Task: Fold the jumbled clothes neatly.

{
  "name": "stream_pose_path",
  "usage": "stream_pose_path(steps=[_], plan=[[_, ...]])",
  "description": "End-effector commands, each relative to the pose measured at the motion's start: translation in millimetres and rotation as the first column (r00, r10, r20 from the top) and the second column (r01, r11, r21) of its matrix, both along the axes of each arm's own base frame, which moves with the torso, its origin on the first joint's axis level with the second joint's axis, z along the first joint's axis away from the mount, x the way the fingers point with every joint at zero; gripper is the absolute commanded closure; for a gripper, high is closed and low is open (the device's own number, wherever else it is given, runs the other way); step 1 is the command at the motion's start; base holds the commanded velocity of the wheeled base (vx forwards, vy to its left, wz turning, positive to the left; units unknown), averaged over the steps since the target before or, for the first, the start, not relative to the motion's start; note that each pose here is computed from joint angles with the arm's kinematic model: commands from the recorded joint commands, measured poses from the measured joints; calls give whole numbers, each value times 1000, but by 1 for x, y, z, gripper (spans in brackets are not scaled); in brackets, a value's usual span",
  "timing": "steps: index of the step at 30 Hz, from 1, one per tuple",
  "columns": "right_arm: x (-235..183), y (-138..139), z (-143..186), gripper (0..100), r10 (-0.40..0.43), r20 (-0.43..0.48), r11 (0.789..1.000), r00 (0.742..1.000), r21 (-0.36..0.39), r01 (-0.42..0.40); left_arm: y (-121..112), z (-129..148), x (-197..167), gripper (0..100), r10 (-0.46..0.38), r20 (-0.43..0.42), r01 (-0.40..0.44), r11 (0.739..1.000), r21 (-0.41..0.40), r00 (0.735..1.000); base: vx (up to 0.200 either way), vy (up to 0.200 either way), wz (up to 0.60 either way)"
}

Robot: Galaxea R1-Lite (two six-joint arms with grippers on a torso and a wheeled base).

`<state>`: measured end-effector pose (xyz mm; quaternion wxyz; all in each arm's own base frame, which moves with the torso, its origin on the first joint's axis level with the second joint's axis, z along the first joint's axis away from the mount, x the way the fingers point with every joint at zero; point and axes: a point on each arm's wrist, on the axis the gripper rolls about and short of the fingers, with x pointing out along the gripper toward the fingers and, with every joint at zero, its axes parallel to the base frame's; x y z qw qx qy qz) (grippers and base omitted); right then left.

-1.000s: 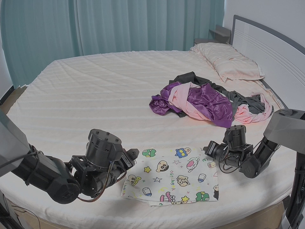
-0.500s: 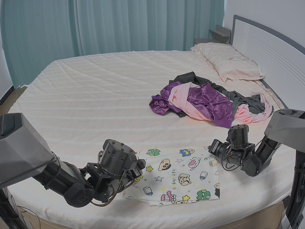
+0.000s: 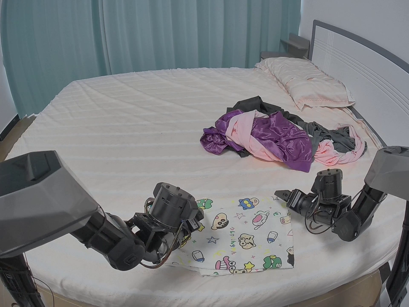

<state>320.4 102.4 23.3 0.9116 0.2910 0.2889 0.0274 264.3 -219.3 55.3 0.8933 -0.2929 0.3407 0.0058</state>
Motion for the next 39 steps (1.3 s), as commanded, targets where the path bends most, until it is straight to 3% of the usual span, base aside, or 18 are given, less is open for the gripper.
stream_pose_path(steps=[1, 4, 7, 11, 16, 23, 33, 34, 39], plan=[[-26, -7, 14, 0, 7, 36, 1000, 999, 8, -8, 1, -13, 5, 0, 48, -2, -48, 998, 46, 999, 0, 0, 0], [-36, -10, 15, 0, 12, 43, 1000, 999, 5, -12, 6, 5, 0, 0, 56, 36, -57, 998, 17, 998, 0, 0, 0], [-51, -14, 14, 0, 17, 39, 1000, 999, 0, -17, 23, 18, -27, 0, 35, 34, -35, 999, 15, 999, 0, 0, 0], [-64, -15, 12, 0, 29, 31, 1000, 999, -4, -29, 41, 6, -57, 0, -29, 7, 29, 999, 34, 1000, 0, 0, 0], [-74, -10, 8, 0, 59, 10, 998, 998, -9, -59, 61, -15, -81, 0, -155, -11, 154, 976, 155, 988, 0, 0, 0], [-79, -5, 8, 0, 83, 3, 997, 997, -11, -83, 58, -23, -95, 0, -227, -30, 229, 958, 175, 973, 0, 0, 0], [-84, -1, 12, 0, 103, 14, 995, 995, -5, -102, 32, -40, -71, 0, -243, -37, 246, 955, 167, 969, 0, 0, 0], [-84, -1, 12, 0, 103, 15, 995, 995, -4, -102, 32, -41, -71, 100, -243, -39, 246, 955, 167, 969, 0, 0, 0], [-84, -2, 14, 0, 100, 20, 995, 995, -4, -100, 33, -46, -71, 100, -237, -59, 244, 954, 175, 970, 0, 0, 0]])
